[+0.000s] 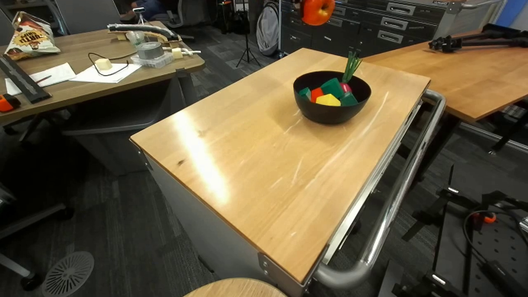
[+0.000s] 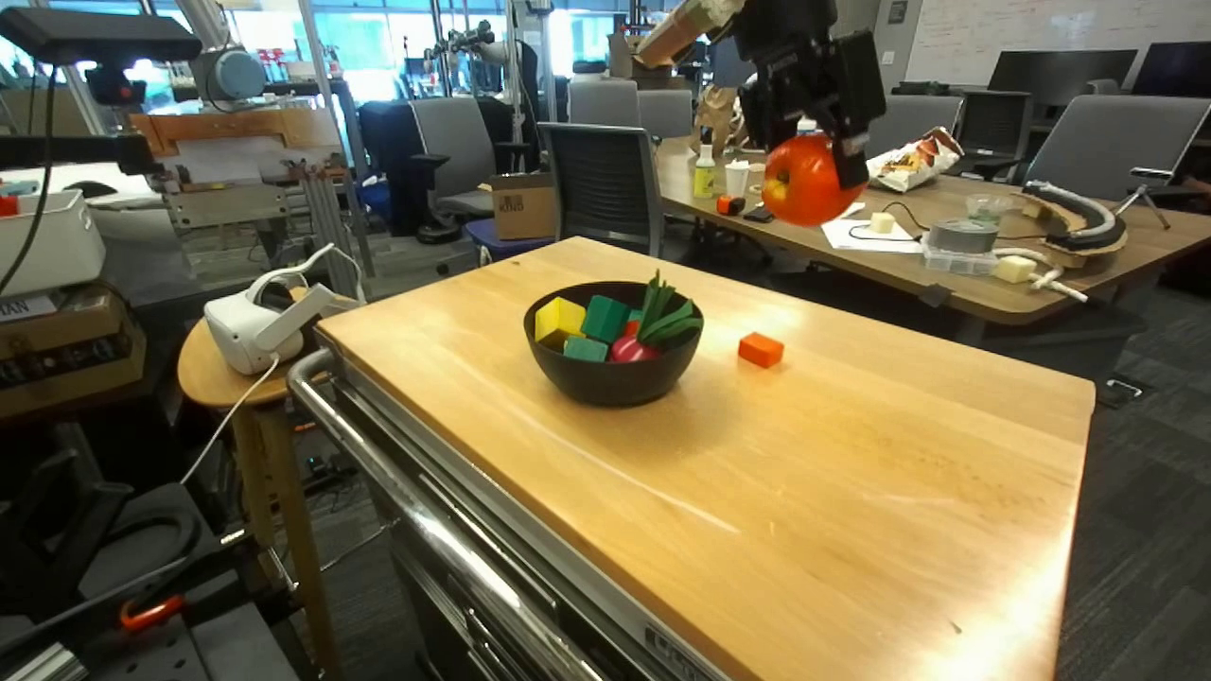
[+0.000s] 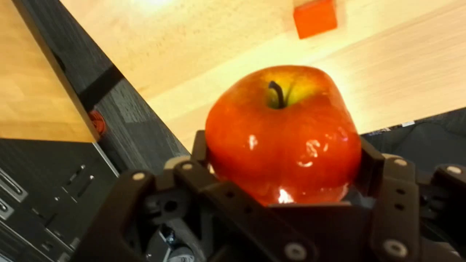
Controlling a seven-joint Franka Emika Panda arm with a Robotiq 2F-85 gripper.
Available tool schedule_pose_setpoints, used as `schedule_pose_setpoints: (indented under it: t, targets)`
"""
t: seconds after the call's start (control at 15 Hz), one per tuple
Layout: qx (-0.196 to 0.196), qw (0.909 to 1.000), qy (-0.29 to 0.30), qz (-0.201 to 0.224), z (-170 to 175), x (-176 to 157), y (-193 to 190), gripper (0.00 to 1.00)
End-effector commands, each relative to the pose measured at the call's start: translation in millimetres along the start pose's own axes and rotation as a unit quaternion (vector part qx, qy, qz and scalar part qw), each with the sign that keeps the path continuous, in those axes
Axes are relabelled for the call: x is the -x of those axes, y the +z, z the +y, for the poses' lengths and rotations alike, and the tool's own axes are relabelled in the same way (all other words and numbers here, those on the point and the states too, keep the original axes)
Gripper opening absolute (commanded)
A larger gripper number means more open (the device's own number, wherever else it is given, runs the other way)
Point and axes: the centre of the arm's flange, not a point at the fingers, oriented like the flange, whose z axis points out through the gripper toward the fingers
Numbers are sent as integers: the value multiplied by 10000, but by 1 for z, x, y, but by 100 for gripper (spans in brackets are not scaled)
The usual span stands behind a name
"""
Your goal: Put the beetroot and the blocks in the bowl then move the apple to the right
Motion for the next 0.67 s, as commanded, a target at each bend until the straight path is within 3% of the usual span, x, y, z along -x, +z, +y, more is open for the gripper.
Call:
schedule_pose_setpoints:
  t: [0.0,0.6]
  targets:
    - [-70,9974,711,-8,62,65,22,60]
    - [362,9835,1766,-165,90,137,88,60]
